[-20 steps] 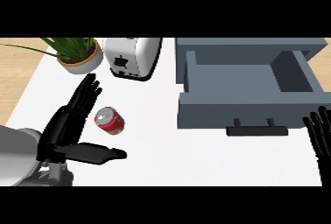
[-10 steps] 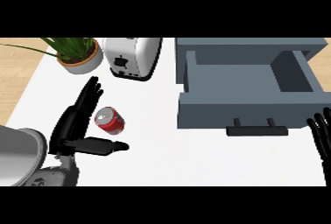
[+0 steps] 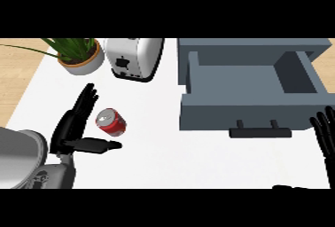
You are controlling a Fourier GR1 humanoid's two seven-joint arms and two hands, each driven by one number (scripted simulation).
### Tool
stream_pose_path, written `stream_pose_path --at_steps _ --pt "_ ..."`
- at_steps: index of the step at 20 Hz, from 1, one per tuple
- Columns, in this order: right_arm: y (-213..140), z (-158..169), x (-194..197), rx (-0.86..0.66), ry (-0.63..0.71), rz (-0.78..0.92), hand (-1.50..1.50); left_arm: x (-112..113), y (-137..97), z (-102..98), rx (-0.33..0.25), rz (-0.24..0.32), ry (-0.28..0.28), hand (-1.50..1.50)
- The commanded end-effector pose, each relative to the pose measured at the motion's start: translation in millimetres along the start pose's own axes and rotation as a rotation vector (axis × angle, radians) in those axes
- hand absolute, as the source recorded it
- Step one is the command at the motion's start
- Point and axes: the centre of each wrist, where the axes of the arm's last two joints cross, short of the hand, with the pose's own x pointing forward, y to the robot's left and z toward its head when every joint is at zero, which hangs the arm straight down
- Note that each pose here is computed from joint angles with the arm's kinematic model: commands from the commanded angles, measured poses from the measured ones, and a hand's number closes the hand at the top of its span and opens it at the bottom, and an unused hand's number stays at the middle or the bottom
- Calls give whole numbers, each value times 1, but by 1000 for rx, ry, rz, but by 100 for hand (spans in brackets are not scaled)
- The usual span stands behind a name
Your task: Pick up the can, place it into the drawer and close the drawer
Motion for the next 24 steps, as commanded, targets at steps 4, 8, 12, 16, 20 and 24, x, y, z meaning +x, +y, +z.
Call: stream_pose_path --at_steps 4,8,12,16,20,24 --pt "-14 -3 6 -11 -10 -27 -150 -28 28 13 4 -13 11 -150" --pt "7 0 -12 -5 -7 -11 -150 -47 15 13 2 -7 11 -150" --pt "10 -11 7 -7 -13 -4 -150 -69 31 9 8 -14 34 -150" --pt "0 8 17 -18 -35 -17 -150 -66 15 2 5 -5 47 -150" --pt "7 12 21 2 -19 -11 -150 -75 24 9 31 -12 59 -150" --pt "1 9 12 -8 -16 1 -150 -93 49 5 44 12 95 -150"
